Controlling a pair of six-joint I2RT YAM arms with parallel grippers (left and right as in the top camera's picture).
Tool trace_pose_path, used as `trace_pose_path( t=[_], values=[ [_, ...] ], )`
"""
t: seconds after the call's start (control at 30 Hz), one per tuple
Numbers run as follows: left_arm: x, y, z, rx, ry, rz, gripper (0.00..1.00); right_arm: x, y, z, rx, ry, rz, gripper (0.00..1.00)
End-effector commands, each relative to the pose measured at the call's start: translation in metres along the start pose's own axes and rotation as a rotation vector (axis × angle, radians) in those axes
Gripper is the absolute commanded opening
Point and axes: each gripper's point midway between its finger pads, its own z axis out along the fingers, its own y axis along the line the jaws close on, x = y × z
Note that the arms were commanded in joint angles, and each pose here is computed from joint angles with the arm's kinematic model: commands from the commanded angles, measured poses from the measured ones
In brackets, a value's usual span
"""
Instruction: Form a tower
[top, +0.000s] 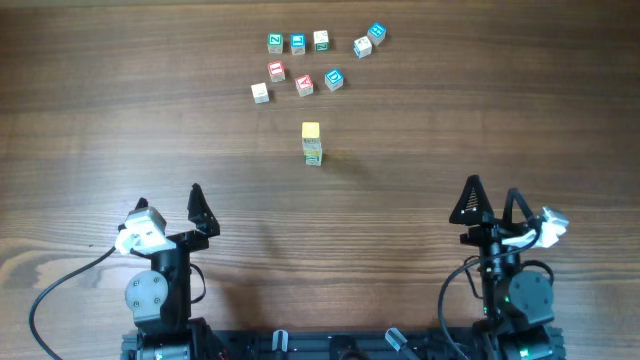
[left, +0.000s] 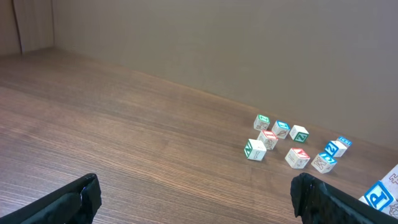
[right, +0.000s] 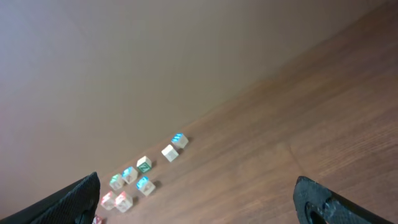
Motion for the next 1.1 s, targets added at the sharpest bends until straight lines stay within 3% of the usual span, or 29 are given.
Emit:
trace_pose_path(
  t=[0.0,0.33,1.07],
  values=[
    [0.000,0.000,0.000,-0.001,-0.003,0.016,1.00,-0.004,-0.001,0.000,0.002,-0.026,0.005,1.00],
    [0.000,0.000,0.000,-0.001,-0.003,0.016,1.00,-0.029,-0.011,0.000,0.035,-0.139,0.025,1.00],
    [0.000,0.000,0.000,-0.001,-0.003,0.016,1.00,-0.016,-0.019,0.001,0.067,-0.091,0.010,1.00]
  ],
)
